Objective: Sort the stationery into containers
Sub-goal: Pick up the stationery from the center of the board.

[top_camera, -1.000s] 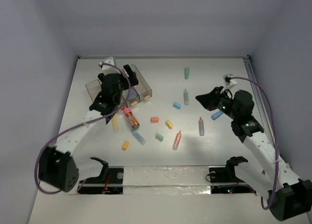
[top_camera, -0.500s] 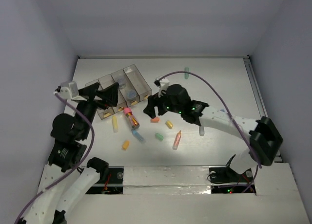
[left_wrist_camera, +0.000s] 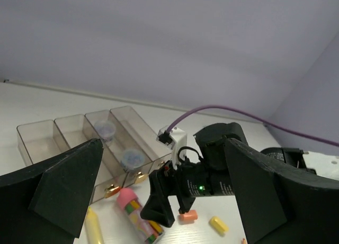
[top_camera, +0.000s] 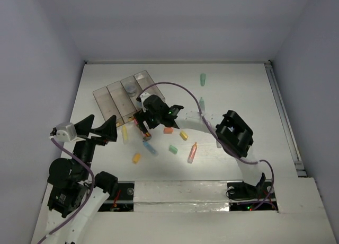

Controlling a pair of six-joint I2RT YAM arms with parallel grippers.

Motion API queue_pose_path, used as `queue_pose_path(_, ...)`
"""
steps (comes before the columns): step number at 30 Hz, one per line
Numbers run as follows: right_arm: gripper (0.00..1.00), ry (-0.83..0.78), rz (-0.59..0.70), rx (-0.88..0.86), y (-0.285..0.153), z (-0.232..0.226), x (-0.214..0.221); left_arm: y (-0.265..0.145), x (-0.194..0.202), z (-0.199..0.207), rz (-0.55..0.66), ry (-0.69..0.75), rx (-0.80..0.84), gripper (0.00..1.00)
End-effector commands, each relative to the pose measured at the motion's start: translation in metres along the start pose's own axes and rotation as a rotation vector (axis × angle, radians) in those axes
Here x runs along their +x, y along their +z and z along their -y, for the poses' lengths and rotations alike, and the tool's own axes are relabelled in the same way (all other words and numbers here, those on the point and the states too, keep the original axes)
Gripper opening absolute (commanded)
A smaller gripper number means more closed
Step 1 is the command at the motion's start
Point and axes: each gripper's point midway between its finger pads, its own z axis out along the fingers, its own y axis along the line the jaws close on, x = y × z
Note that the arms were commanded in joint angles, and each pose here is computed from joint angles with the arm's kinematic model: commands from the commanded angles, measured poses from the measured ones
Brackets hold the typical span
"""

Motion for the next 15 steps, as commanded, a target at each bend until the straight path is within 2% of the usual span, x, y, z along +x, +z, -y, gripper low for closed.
queue_pose_path(1, 0.85, -0.032, -0.019, -0.004, 0.003, -0.007, -0.010, 0.003, 0.002, 0.001, -0.002, 0.029, 0.011, 0.99)
queue_pose_path(11, 0.74, -0.023, -0.090, -0.023, 0.029, -0.015, 0.013, 0.002, 0.000, 0.005, 0.006, 0.048, 0.039, 0.99)
queue_pose_path(15, 0.56, -0.023, -0.098, -0.021, 0.032, -0.014, 0.014, 0.003, 0.001, 0.006, 0.003, 0.050, 0.043, 0.99)
